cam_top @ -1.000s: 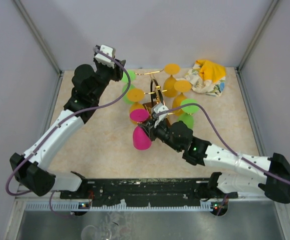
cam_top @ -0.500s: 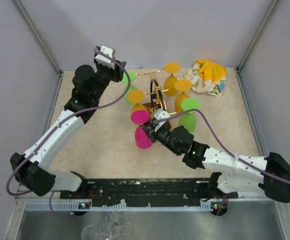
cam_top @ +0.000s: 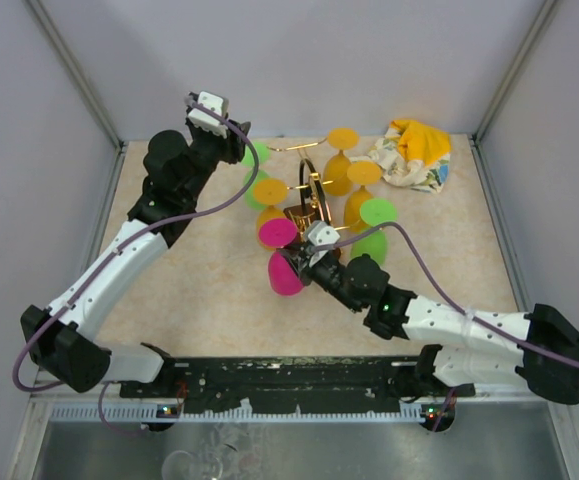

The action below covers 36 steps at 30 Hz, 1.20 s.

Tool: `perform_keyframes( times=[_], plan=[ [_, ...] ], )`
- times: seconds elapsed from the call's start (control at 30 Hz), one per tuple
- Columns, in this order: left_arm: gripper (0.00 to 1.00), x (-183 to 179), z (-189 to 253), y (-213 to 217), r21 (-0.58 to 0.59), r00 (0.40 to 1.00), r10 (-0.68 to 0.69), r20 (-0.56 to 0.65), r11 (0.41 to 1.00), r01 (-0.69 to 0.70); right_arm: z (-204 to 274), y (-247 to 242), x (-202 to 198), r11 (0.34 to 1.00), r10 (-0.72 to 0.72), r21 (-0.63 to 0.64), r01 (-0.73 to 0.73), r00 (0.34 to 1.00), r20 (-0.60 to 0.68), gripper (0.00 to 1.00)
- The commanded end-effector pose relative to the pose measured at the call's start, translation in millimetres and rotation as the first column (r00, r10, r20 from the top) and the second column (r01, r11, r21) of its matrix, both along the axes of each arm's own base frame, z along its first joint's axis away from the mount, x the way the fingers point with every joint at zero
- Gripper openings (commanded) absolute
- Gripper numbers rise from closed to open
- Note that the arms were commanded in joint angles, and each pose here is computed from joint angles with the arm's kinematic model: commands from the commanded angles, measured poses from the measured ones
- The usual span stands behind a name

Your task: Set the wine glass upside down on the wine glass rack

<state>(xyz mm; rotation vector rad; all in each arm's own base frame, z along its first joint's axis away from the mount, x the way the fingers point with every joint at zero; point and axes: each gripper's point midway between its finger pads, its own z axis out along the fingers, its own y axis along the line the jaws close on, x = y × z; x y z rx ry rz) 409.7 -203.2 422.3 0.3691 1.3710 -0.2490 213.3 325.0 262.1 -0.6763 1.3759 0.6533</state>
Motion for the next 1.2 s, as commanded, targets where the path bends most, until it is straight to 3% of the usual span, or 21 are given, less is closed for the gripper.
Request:
perform_keyframes(
  times=[0.0, 0.67, 0.97, 1.03, 1.17],
  plan=[
    [0.57, -6, 16, 5, -0.03, 0.999, -0.006, 0.044, 1.0, 0.008, 17, 10, -10, 0.997, 0.053, 0.059, -0.057, 0.996, 0.069, 0.0],
    [0.57, -5, 15, 7, -0.036, 0.999, -0.006, 0.044, 0.999, 0.007, 20, 11, -14, 0.992, 0.075, 0.094, -0.087, 0.989, 0.124, 0.0],
    [0.57, -5, 13, 8, -0.04, 0.999, -0.003, 0.037, 0.999, 0.005, 15, -26, -6, 0.993, -0.058, 0.104, 0.052, 0.996, 0.06, 0.0],
    [0.58, -4, 11, 9, -0.041, 0.999, 0.0, 0.033, 0.999, 0.002, 13, -33, -4, 0.992, -0.085, 0.092, 0.081, 0.995, 0.044, 0.08],
    [0.66, -3, 11, 10, -0.05, 1.0, 0.009, 0.024, 0.999, -0.008, 10, -36, -4, 0.993, -0.093, 0.07, 0.091, 0.995, 0.03, 0.37]
  ],
)
